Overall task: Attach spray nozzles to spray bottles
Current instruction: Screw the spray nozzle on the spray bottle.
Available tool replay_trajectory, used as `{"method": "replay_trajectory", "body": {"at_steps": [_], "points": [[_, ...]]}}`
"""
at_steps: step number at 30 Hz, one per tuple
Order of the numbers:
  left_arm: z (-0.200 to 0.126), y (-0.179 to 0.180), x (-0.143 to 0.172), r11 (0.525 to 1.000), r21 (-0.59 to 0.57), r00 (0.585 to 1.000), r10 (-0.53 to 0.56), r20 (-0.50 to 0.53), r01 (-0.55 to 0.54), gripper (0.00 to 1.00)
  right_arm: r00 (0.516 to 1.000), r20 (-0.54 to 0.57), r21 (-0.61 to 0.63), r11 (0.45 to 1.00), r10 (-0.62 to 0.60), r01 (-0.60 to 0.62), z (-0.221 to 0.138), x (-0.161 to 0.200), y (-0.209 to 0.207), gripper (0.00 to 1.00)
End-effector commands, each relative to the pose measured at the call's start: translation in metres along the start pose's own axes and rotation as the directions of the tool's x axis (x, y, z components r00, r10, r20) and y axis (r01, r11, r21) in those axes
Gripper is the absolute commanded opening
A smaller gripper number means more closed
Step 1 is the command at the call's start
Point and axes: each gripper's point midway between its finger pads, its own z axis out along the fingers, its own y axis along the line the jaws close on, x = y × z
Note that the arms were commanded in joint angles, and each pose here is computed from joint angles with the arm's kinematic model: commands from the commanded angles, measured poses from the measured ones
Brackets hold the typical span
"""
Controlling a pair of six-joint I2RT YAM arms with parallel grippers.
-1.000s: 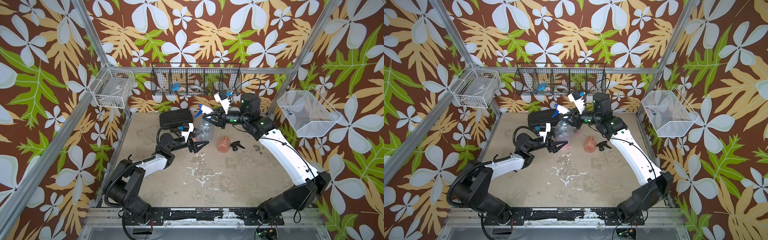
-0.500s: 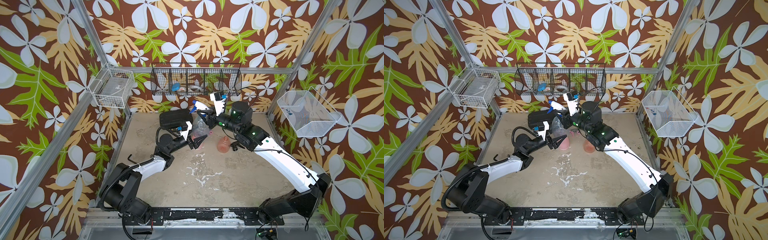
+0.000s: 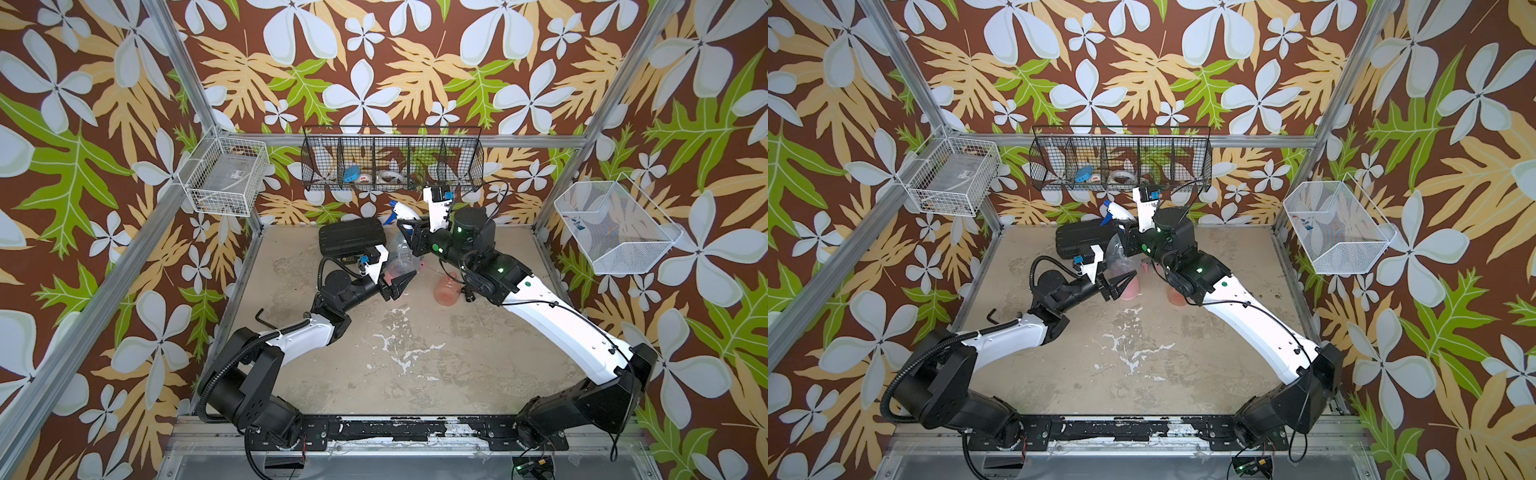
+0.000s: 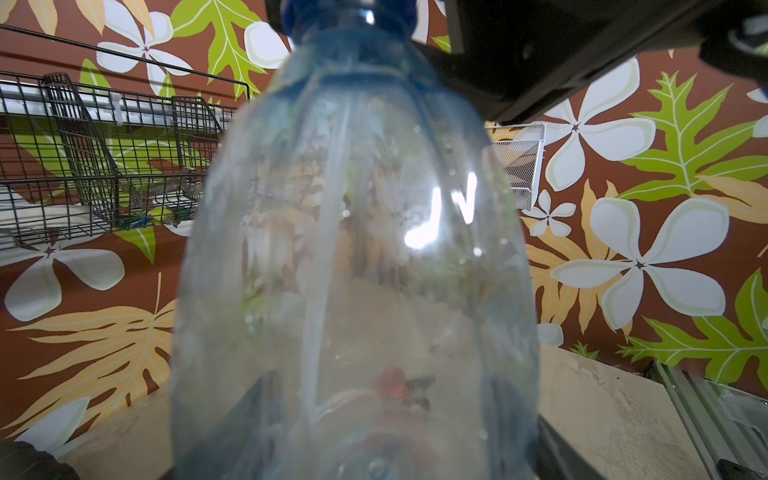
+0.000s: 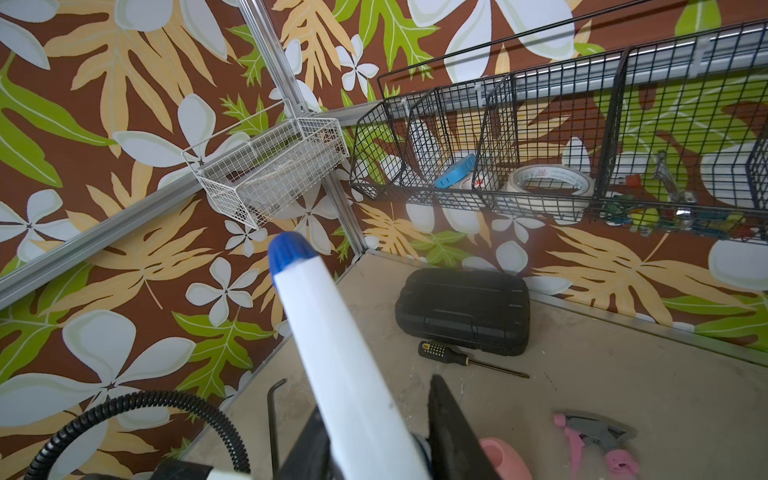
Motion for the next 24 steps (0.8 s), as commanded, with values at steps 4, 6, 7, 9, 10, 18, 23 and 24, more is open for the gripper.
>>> {"method": "replay_trajectory", "body": {"at_steps": [4,6,7,9,10,18,23,24], "points": [[-0.010,0.044,-0.037,0.964,-0.265,0.988,0.024,0.155,0.018,0.49,0.987,-0.066,0.142,0.981,0.145,-0.135,-0.003,0.024,-0.024,0.00],[-0.009,0.046,-0.036,0.953,-0.302,0.989,0.050,0.140,-0.005,0.48,0.983,-0.061,0.167,0.973,0.170,-0.158,-0.002,0.026,-0.027,0.00],[-0.007,0.046,-0.034,0.946,-0.324,0.990,0.076,0.116,-0.034,0.48,0.981,-0.055,0.190,0.967,0.184,-0.170,-0.003,0.027,-0.031,0.00],[-0.004,0.044,-0.032,0.942,-0.331,0.991,0.093,0.095,-0.056,0.48,0.978,-0.043,0.223,0.956,0.203,-0.188,-0.003,0.028,-0.035,0.00],[-0.004,0.043,-0.033,0.943,-0.328,0.991,0.089,0.100,-0.051,0.48,0.977,-0.038,0.232,0.953,0.209,-0.195,-0.003,0.028,-0.037,0.00],[-0.001,0.044,-0.030,0.942,-0.333,0.991,0.076,0.107,-0.036,0.48,0.977,-0.036,0.260,0.946,0.211,-0.195,-0.002,0.033,-0.040,0.00],[0.001,0.041,-0.027,0.947,-0.320,0.992,0.078,0.097,-0.044,0.52,0.982,-0.029,0.264,0.949,0.187,-0.173,-0.003,0.030,-0.041,0.00],[0.000,0.041,-0.026,0.947,-0.318,0.992,0.080,0.096,-0.046,0.53,0.984,-0.025,0.255,0.953,0.178,-0.166,-0.004,0.028,-0.039,0.00]]}}
